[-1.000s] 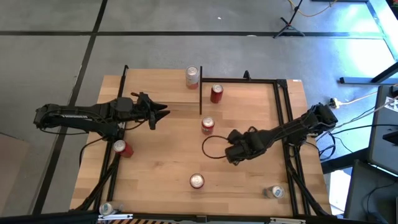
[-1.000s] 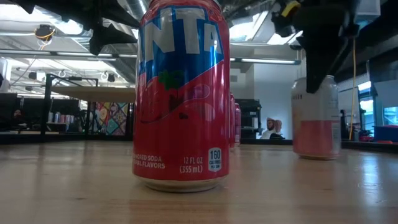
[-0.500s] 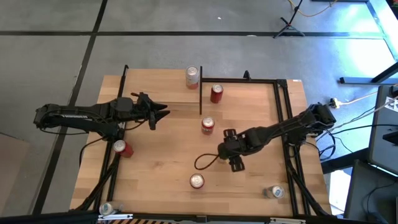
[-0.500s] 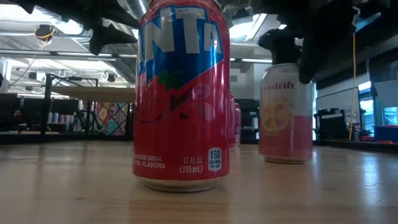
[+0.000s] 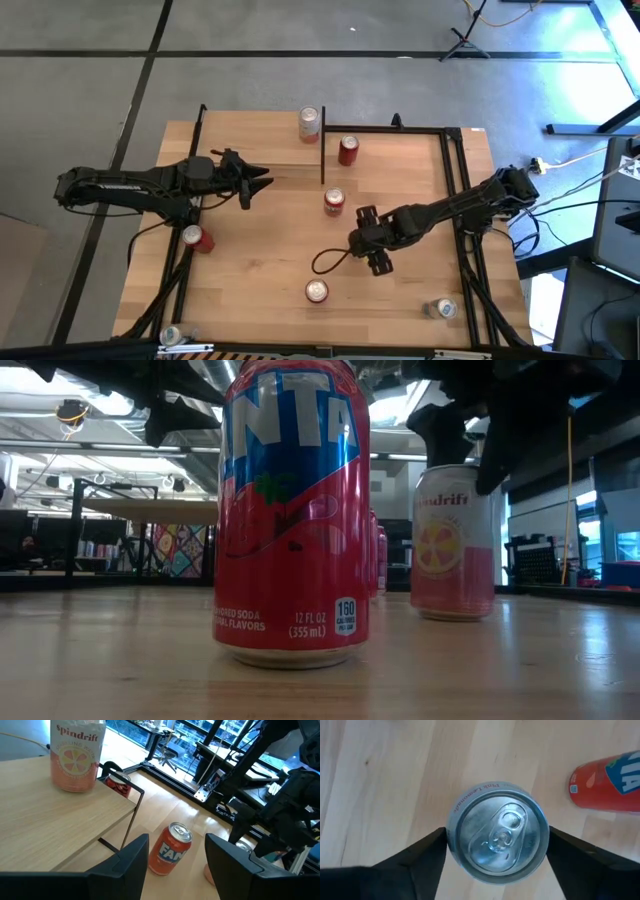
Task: Place canned beverage on shelf
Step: Put the white soda can on the shelf aligned with the other white soda can
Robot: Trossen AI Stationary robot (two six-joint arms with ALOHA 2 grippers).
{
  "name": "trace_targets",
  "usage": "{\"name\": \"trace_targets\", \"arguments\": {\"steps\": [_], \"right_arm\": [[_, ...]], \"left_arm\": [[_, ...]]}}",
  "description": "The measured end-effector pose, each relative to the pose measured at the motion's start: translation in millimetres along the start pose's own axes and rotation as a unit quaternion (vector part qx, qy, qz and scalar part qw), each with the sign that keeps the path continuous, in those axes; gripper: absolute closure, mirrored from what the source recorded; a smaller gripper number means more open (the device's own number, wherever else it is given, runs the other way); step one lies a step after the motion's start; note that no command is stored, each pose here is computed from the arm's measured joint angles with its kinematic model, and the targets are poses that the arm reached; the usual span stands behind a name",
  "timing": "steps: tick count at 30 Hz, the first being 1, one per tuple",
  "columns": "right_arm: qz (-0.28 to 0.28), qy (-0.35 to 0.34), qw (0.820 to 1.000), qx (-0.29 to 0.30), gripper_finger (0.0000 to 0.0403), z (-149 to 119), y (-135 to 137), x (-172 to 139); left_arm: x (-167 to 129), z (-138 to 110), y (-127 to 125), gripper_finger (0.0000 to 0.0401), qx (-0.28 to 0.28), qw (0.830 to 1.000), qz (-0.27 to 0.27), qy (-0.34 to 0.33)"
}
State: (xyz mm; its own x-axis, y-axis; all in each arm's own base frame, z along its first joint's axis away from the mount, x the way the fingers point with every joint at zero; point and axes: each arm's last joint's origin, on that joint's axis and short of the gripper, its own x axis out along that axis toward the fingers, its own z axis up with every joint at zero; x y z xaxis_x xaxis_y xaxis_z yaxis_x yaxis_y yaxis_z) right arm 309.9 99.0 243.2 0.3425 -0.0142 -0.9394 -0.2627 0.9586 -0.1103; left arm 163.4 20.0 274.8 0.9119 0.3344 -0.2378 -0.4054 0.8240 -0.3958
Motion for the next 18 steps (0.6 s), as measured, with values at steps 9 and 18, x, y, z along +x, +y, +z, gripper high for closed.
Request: {"name": "trace_targets", "arguments": {"steps": [9,18], "right_arm": [[0.0,-0.035,0.995,0.096,0.0048,25,-6,-52],[-0.017,-0.002,0.92,0.391,0.0048,18,9,-67]], "left_arm": [[0,0,0,0.0213,0.0,1.0,0.0,0.0],[0,0,0,0.0213,0.0,1.0,0.0,0.0]]}}
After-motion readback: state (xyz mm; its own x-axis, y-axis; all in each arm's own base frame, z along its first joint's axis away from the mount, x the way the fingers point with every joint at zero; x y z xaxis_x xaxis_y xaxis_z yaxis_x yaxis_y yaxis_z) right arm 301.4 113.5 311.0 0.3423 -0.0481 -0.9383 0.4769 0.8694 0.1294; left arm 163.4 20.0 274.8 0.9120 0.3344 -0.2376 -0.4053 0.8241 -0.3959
